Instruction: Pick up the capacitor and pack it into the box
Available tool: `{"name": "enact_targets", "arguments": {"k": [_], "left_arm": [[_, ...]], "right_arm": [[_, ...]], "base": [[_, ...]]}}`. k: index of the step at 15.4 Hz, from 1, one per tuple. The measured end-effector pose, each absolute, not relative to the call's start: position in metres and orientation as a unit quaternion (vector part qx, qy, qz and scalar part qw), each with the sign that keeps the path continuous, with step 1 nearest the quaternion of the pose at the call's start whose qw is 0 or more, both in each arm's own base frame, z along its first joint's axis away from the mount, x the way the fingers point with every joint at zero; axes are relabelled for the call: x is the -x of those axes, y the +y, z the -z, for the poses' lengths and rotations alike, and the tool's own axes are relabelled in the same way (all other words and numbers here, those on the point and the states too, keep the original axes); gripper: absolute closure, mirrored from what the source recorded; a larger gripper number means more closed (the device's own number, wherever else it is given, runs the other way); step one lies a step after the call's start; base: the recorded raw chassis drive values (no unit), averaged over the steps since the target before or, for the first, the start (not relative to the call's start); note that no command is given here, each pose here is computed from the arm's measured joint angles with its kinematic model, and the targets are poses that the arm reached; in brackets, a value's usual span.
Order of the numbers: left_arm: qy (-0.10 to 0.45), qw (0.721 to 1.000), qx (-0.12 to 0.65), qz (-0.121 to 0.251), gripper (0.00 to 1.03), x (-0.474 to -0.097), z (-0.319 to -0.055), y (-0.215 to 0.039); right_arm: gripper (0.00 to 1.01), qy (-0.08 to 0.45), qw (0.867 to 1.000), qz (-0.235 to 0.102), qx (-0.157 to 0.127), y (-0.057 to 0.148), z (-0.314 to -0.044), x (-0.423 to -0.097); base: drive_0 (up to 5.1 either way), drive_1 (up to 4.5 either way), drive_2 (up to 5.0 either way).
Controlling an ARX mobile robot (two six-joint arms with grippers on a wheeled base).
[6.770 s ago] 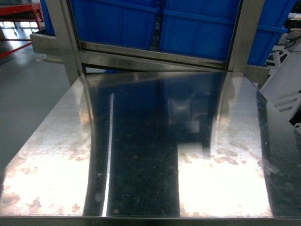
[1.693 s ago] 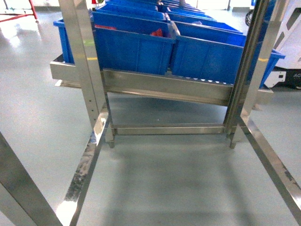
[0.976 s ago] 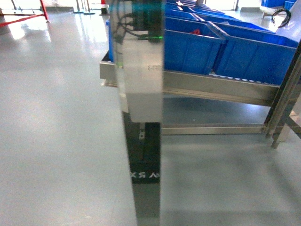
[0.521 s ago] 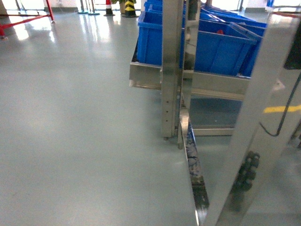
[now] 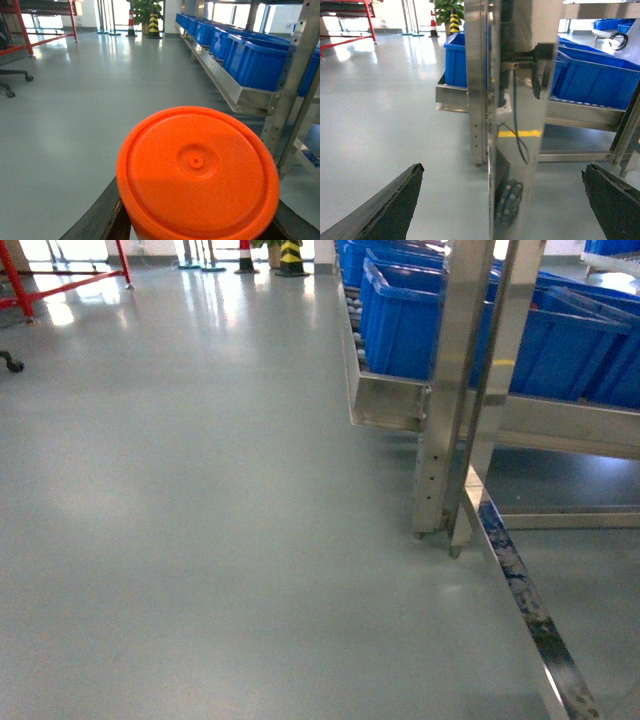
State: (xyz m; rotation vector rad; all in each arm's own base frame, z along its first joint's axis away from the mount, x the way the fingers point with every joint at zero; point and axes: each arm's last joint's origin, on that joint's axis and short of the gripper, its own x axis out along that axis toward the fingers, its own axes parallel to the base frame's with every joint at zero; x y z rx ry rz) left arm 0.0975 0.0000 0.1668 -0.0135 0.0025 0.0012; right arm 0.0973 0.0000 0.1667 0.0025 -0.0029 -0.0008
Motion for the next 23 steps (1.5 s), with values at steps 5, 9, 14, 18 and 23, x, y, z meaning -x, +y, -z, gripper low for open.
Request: {"name": "enact_targets", "arguments": {"k": [5,9,14,18,23], "left_arm": [[0.001,1.0,0.007,0.0,0.58,-0.0975,-0.1669,0.0],[0.002,1.0,0.007,0.0,0.58,-0.0975,-0.1667,0.0],[0.001,1.0,0.007,0.0,0.58,-0.0975,-0.1668,0.0],[0.001,1.0,0.007,0.0,0.58,-0.0975,-0.1668,0.0],[0.002,1.0,0.007,-0.001,0.58,-0.0975,-0.1667,0.0]], "right_arm": [[0.03,-0.001,1.0,0.0,-0.001,0.0,-0.1667,-0.0973],[0.03,0.0,1.0,0.0,-0.001,0.0,-0.1665,-0.0973],[0.03,-0.002,1.0,0.0,-0.001,0.0,-0.1668,-0.0973],[0.03,-0.003,1.0,0.0,-0.001,0.0,-0.167,-0.0973],[0.03,0.0,1.0,0.0,-0.001,0.0,-0.1665,-0.0973]], "base": [[-5.0,2.38,2.4],[-5.0,2.4,2.4],[-5.0,2.43,2.4],[-4.9,2.48,2.5],[-5.1,2.35,2.4]]}}
